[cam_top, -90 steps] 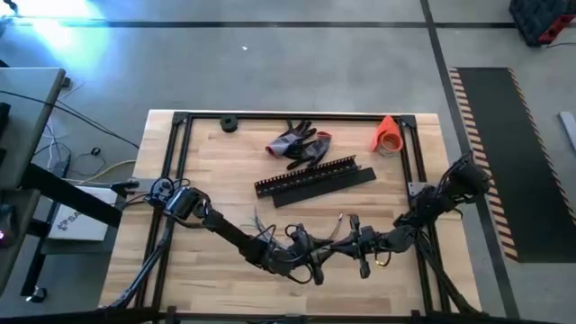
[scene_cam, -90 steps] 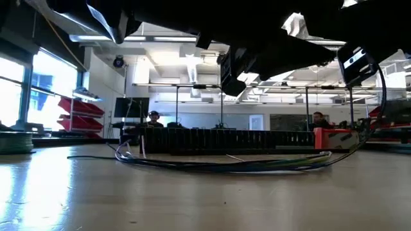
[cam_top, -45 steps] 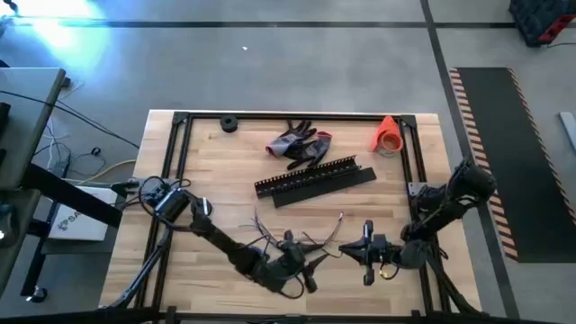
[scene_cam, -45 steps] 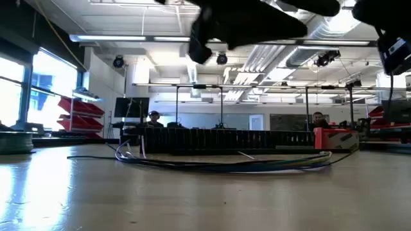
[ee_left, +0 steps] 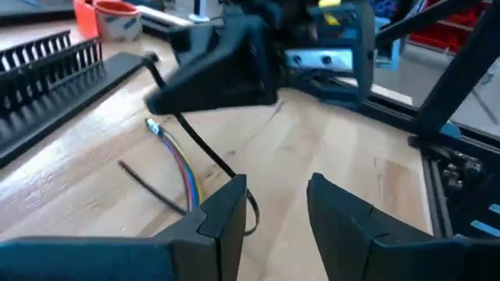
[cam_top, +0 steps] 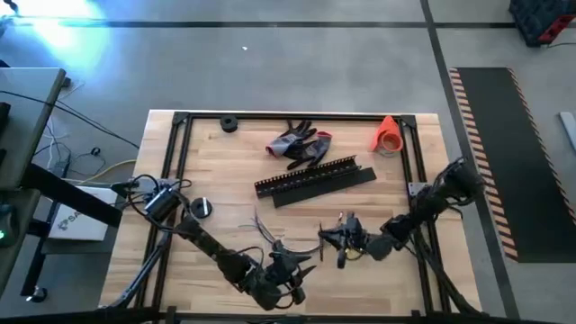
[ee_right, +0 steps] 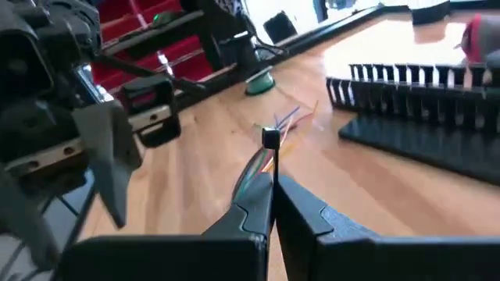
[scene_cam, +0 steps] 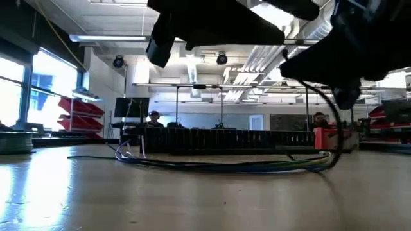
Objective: Ziptie cables
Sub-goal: Wrap the cables using a black zip tie
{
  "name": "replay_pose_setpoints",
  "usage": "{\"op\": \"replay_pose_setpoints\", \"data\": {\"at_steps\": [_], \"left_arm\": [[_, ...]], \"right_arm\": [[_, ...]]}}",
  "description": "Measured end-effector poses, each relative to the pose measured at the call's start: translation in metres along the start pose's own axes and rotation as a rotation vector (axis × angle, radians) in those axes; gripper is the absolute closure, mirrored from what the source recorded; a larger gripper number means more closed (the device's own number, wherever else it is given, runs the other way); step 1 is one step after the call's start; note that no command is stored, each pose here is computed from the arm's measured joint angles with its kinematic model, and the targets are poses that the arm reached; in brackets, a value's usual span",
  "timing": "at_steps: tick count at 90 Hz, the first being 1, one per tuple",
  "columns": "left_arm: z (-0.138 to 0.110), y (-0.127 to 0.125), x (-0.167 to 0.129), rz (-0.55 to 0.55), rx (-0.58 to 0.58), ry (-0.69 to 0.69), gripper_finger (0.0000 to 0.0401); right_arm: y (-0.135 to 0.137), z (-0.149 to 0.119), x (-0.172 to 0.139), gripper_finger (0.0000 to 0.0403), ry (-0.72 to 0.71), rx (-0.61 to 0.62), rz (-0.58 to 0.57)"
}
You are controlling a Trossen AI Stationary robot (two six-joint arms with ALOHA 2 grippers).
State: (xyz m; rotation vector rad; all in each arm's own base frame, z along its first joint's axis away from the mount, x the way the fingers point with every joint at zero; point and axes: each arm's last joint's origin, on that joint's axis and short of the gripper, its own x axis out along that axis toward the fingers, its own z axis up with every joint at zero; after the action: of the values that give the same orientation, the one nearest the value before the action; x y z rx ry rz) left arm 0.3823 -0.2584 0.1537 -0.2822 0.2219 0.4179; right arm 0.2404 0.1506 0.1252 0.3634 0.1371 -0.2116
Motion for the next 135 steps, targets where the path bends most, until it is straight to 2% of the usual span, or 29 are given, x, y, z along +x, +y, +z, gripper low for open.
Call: {"op": "replay_pose_setpoints", "data": {"at_steps": [12, 25, 47, 63, 73, 86, 105, 115, 128, 135], "left_arm": [[0.001, 0.008, 0.009, 0.037, -0.018, 0.012, 0.0281], [0.006, 0.014, 0.019, 0.051, -0.038, 0.014, 0.0268], [0.007, 0.019, 0.031, 0.02, -0.078, 0.041, 0.0239], [-0.007, 0.019, 0.042, 0.0, -0.142, 0.008, 0.0227], [-0.014, 0.021, 0.046, 0.032, -0.158, -0.017, 0.0227], [-0.011, 0.021, 0.046, 0.06, -0.121, -0.057, 0.0233], [-0.005, 0.021, 0.05, 0.043, -0.066, -0.076, 0.0268], [-0.004, 0.021, 0.05, 0.037, -0.036, -0.078, 0.0307], [-0.004, 0.017, 0.048, 0.012, 0.027, -0.083, 0.038], [-0.004, 0.016, 0.046, 0.009, 0.034, -0.087, 0.0394]], "right_arm": [[-0.002, 0.005, 0.004, 0.0403, 0.0, -0.176, 0.091], [0.004, 0.0, 0.001, 0.0403, 0.06, -0.318, 0.256], [0.01, -0.002, -0.006, 0.0403, 0.038, -0.346, 0.221], [0.01, 0.0, -0.006, 0.0403, 0.017, -0.338, 0.216], [0.011, 0.001, -0.007, 0.0403, 0.002, -0.334, 0.223], [0.013, 0.001, -0.008, 0.0403, 0.003, -0.333, 0.245], [0.013, 0.001, -0.008, 0.0403, 0.005, -0.332, 0.252], [0.014, 0.001, -0.008, 0.0403, 0.003, -0.33, 0.254], [0.017, -0.001, -0.012, 0.0403, 0.007, -0.341, 0.272], [0.019, -0.003, -0.015, 0.0403, 0.009, -0.356, 0.285]]}}
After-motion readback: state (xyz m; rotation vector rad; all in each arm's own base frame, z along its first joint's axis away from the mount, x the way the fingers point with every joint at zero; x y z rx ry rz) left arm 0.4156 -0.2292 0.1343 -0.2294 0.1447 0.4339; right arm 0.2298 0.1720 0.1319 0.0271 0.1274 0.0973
